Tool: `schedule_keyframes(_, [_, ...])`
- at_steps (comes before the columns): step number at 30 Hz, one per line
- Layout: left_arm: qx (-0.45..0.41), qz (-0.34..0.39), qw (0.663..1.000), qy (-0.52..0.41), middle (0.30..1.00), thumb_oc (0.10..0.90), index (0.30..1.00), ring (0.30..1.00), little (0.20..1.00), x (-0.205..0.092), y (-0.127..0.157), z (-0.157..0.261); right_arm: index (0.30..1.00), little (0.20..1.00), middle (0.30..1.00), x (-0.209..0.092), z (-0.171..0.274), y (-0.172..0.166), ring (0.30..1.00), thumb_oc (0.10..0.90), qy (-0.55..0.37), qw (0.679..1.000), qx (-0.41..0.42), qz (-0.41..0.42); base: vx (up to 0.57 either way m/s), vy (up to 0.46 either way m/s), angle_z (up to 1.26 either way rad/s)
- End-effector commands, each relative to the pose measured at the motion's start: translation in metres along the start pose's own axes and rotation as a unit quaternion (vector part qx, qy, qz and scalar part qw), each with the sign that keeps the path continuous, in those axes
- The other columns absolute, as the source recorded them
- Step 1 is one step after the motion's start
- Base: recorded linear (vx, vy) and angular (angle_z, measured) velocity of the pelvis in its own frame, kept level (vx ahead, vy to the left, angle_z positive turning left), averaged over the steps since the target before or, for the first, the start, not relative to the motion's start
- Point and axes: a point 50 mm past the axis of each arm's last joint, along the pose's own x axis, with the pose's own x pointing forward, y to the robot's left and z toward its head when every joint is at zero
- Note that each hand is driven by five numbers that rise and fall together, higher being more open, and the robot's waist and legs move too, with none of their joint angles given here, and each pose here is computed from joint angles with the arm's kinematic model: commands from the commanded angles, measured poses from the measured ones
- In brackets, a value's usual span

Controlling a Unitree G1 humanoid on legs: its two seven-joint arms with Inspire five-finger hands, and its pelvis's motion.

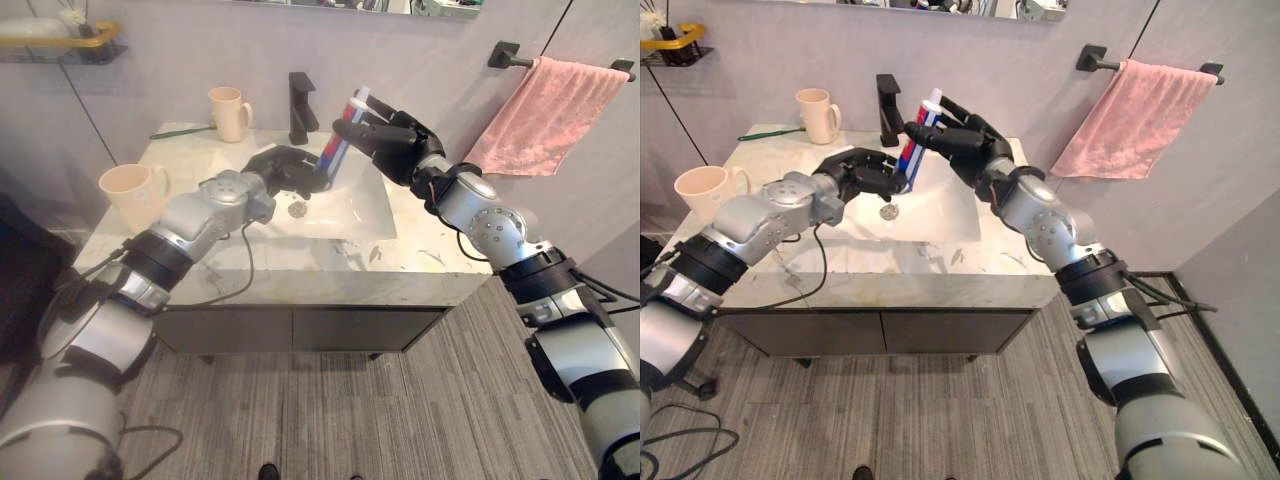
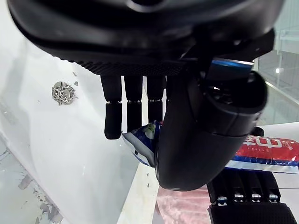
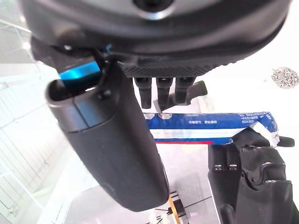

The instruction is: Organize the bathroom.

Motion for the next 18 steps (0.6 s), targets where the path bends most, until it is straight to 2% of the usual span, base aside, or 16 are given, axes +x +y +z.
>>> schedule_keyframes(1, [0.012, 0.005, 0.991, -0.133, 0.300, 0.400, 0.300, 0.300, 0.300, -0.0074, -0.0005, 0.0504, 0.900, 0.900, 0.900, 0.0072, 0.0325, 0.0132, 0.900, 0.800, -0.068, 0.997, 0.000, 0.030, 0.00, 0.000, 0.00])
schedule_keyframes(18, [0.015, 0.012, 0.991, -0.134, 0.300, 0.400, 0.300, 0.300, 0.300, -0.0075, 0.0052, 0.0510, 0.900, 0.900, 0.900, 0.0069, 0.0331, 0.0040, 0.900, 0.800, -0.064, 0.998, -0.018, 0.017, 0.00, 0.000, 0.00])
